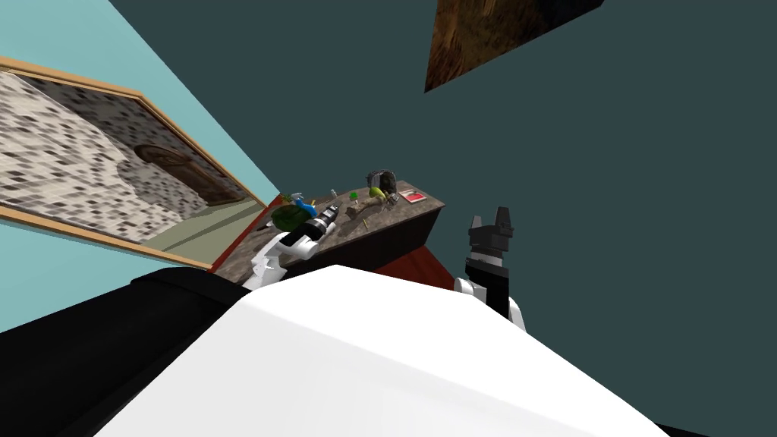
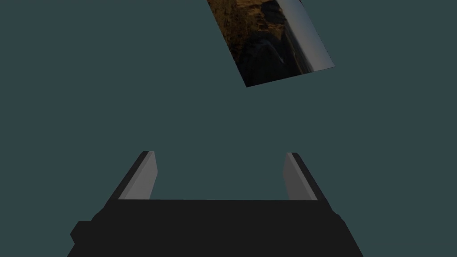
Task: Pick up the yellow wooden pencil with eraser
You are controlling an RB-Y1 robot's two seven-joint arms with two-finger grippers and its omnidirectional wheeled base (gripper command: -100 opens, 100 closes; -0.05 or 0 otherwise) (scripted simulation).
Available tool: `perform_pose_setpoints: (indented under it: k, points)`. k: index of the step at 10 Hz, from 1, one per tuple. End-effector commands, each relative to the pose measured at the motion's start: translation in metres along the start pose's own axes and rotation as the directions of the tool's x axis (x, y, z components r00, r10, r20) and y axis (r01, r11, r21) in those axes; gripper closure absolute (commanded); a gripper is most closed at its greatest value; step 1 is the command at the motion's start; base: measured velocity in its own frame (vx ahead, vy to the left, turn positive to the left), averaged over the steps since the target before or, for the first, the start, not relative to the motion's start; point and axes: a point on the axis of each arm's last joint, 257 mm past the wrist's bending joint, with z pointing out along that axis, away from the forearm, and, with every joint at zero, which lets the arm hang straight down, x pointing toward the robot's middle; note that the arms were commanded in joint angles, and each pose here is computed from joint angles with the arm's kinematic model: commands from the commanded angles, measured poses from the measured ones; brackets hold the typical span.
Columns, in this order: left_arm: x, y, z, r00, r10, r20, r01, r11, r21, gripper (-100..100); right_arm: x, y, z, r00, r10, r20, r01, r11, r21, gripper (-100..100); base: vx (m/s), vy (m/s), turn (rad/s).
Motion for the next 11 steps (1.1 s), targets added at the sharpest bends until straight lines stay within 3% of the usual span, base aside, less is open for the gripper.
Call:
perform_pose_setpoints:
  k: [1, 7, 11]
  points:
    - [0.001, 0.012, 0.003, 1.0, 0.008, -0.016, -0.009, 0.999, -0.046, -100, 0.0, 0.0, 0.0, 1.0, 0.0, 0.0, 0.0, 1.0, 0.0, 0, 0.014, 0.016, -0.09]
    - [0.002, 0.056, 0.007, 0.996, 0.03, -0.087, -0.047, 0.977, -0.206, -100, 0.0, 0.0, 0.0, 1.0, 0.0, 0.0, 0.0, 1.0, 0.0, 0, 0.017, 0.01, -0.071]
    - [0.002, 0.085, 0.009, 0.988, 0.037, -0.153, -0.084, 0.947, -0.31, -100, 0.0, 0.0, 0.0, 1.0, 0.0, 0.0, 0.0, 1.0, 0.0, 0, 0.022, 0.003, -0.083]
